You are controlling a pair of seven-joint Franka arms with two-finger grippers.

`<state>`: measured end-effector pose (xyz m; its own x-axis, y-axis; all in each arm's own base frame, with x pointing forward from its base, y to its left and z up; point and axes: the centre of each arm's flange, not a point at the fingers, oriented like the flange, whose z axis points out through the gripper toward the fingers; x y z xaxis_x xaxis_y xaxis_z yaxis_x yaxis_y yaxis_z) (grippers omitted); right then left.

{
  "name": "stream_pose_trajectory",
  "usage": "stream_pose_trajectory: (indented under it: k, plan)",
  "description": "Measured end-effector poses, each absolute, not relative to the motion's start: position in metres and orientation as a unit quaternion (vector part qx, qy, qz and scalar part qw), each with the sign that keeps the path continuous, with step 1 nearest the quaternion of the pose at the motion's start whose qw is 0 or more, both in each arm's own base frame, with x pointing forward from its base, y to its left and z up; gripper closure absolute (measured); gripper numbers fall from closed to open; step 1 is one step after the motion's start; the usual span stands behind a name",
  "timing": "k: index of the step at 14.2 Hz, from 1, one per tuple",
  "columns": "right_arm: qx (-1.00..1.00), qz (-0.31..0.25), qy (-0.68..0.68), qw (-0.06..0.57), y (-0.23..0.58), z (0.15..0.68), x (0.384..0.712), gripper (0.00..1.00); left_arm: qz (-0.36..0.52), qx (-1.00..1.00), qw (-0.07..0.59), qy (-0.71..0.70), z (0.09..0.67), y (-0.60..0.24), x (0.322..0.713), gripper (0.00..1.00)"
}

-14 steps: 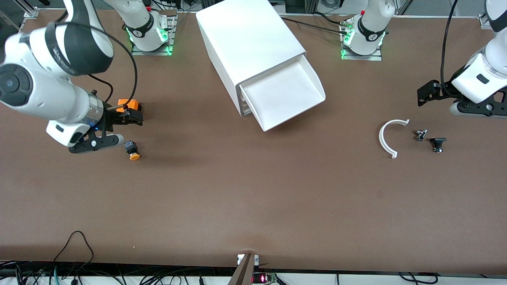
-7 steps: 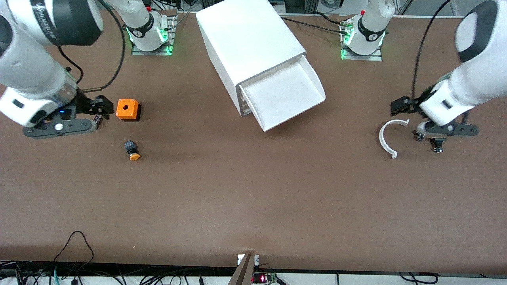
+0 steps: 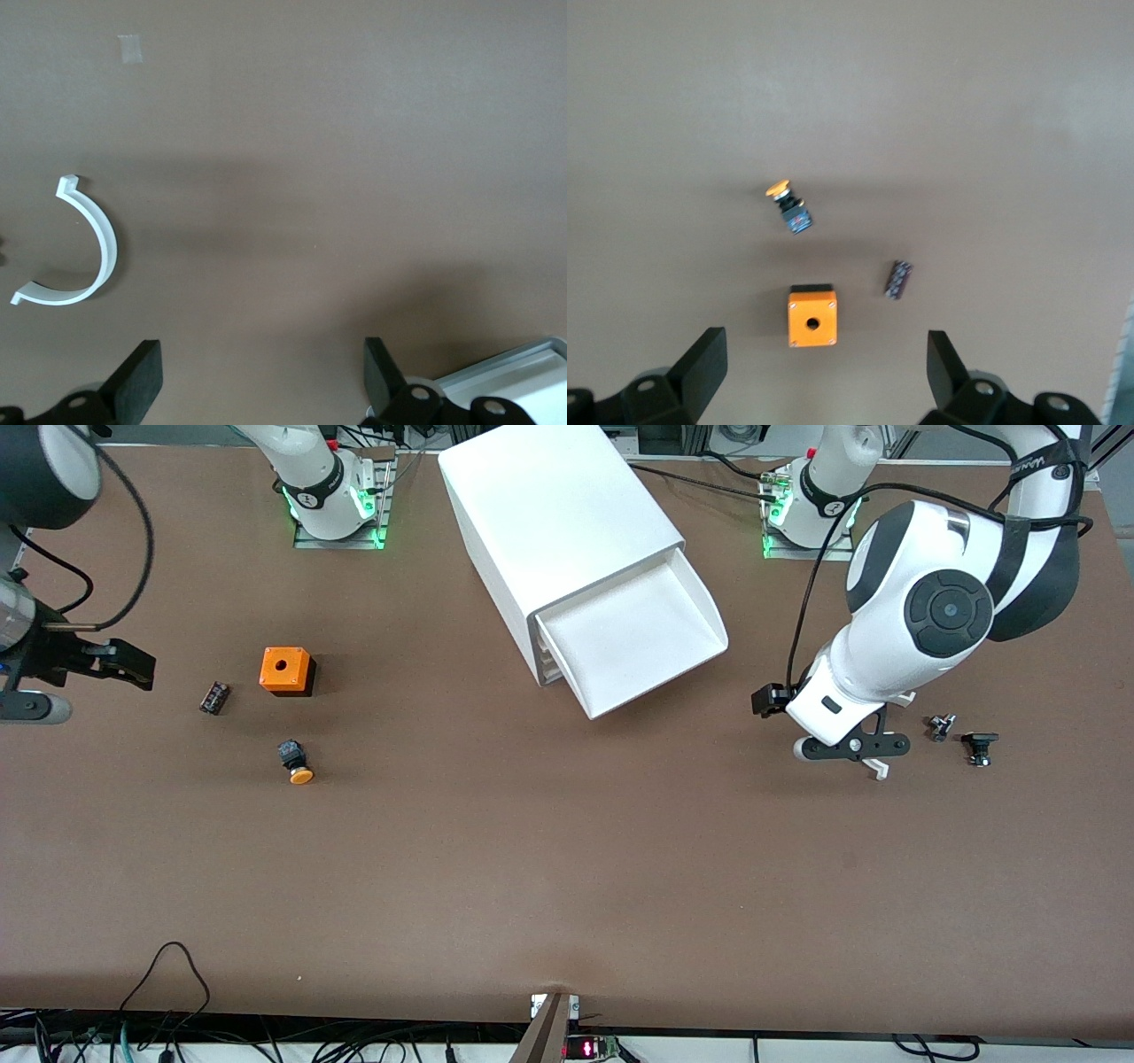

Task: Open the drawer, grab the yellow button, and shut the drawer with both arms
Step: 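Push the open drawer shut into the cabinet with the left gripper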

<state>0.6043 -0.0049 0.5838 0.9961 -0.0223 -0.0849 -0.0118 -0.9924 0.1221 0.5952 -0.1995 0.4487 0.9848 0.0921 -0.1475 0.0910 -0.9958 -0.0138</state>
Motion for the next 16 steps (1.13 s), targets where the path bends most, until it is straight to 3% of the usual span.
stream_pose_trajectory:
  k: [4, 9, 12, 16]
  plan:
    - [0.998, -0.048, -0.022, 0.044, -0.023, 0.587, 0.594, 0.0, 0.067, -0.993, 0.012, -0.096, 0.412, -0.257, 0.59, 0.0]
    - [0.999, -0.014, -0.017, 0.041, -0.021, 0.58, 0.546, 0.0, 0.052, -0.988, 0.001, -0.143, 0.361, -0.29, 0.583, 0.0]
    - [0.999, -0.009, -0.026, 0.027, -0.027, 0.572, 0.529, 0.0, 0.06, -0.986, -0.011, -0.158, 0.35, -0.331, 0.551, 0.0]
    - [0.999, -0.007, -0.023, 0.024, -0.034, 0.57, 0.529, 0.0, 0.079, -0.987, -0.017, -0.137, 0.349, -0.373, 0.481, 0.0]
